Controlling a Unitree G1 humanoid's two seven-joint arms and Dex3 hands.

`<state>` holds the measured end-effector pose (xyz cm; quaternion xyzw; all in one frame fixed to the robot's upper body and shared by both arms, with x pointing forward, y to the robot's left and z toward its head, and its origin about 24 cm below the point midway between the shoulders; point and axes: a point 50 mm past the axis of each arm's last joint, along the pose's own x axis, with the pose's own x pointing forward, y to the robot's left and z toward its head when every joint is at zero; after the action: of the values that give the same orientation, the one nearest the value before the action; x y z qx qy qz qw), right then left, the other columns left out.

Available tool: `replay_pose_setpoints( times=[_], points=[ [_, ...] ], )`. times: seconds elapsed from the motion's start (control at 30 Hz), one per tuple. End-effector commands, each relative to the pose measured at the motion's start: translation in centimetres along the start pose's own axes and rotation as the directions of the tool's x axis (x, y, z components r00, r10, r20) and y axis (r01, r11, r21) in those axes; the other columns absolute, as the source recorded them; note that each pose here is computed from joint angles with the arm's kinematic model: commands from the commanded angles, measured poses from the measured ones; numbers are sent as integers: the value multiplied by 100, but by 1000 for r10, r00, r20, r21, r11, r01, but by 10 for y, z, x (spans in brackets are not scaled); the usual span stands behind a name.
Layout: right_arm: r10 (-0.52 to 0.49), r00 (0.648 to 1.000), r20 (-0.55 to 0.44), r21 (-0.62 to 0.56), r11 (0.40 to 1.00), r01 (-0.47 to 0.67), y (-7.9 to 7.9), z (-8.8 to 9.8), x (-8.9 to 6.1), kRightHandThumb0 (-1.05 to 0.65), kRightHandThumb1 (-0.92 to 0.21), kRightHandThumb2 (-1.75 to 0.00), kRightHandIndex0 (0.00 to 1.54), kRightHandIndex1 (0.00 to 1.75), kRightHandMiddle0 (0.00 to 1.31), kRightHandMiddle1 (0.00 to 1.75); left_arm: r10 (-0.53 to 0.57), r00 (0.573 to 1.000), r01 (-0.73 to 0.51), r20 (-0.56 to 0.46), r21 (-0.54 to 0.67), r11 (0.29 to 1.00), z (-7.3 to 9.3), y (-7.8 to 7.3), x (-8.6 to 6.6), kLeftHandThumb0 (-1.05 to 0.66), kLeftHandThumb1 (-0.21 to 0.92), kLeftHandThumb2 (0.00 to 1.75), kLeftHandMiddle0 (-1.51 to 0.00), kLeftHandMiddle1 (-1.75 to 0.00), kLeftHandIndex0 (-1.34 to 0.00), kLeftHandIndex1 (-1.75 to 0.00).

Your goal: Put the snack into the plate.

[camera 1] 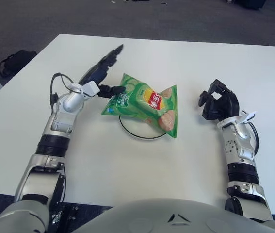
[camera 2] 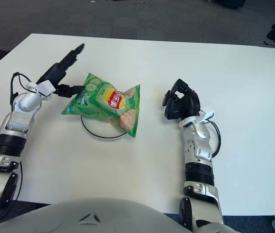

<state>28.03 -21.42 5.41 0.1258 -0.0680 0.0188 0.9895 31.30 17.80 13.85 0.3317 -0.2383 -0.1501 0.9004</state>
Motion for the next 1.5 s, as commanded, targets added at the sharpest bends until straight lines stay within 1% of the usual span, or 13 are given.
replay_pose_setpoints(
  times=[0.0,0.07,0.2,0.5,0.57,0.6,0.73,0.83,0.9,0.97,1.2,1.3,1.47],
  points=[
    [-68,987,-145,61,995,77,-7,-38,-28,-1,7,-175,89,171,70,175,100,992,-101,-70,0,995,-8,7,-3,-93,92,45,-6,-23,0,-33],
    [-68,987,-146,58,995,77,-7,-38,-28,-1,7,-175,89,171,70,175,138,985,-139,-99,-5,990,-12,11,-6,-90,92,46,-2,-33,0,-37],
    [-68,987,-148,53,996,76,-7,-37,-28,-1,7,-175,89,171,70,175,217,965,-224,-148,-32,974,-19,17,-16,-83,92,50,-1,-42,0,-44],
    [-67,986,-154,57,995,76,-7,-37,-29,-1,8,-175,90,170,70,175,344,909,-363,-235,-44,931,-31,20,-27,-61,78,77,0,-72,0,-59],
    [-68,986,-154,57,995,77,-7,-37,-30,-1,8,-175,90,170,70,175,377,890,-400,-256,-45,915,-34,20,-29,-58,76,81,-4,-79,0,-68],
    [-68,986,-155,56,995,78,-8,-36,-30,-1,8,-175,90,170,70,175,396,876,-427,-274,-65,902,-37,19,-31,-56,75,84,-7,-84,0,-76],
    [-67,986,-156,54,996,77,-8,-36,-30,-1,7,-175,89,171,70,175,435,838,-500,-329,-144,854,-43,12,-37,-48,69,97,-20,-108,0,-123],
    [-65,986,-156,53,996,74,-8,-37,-31,-1,7,-175,89,171,70,175,458,809,-550,-369,-197,812,-46,8,-40,-39,84,67,-29,-118,-13,-158],
    [-63,986,-156,51,996,72,-8,-37,-31,-1,7,-175,89,171,70,175,473,789,-580,-393,-219,785,-48,5,-42,-37,88,60,-34,-123,-16,-166],
    [-64,986,-157,49,996,72,-8,-36,-31,-1,7,-175,89,171,70,175,483,767,-609,-422,-240,756,-50,-1,-44,-36,88,59,-38,-128,-19,-170],
    [-66,987,-149,46,996,73,-7,-35,-34,-1,7,-175,89,171,70,175,469,702,-674,-535,-287,681,-60,-19,-65,-39,66,88,-58,-155,-35,-174],
    [-67,987,-148,47,996,75,-7,-34,-35,-1,7,-175,89,171,70,175,449,690,-689,-567,-326,647,-61,-25,-73,-41,57,100,-72,-168,-42,-175],
    [-72,986,-149,50,996,80,-7,-33,-36,-1,8,-175,89,171,70,175,415,688,-697,-595,-383,606,-55,-30,-84,-44,45,114,-95,-174,-50,-175]
  ],
)
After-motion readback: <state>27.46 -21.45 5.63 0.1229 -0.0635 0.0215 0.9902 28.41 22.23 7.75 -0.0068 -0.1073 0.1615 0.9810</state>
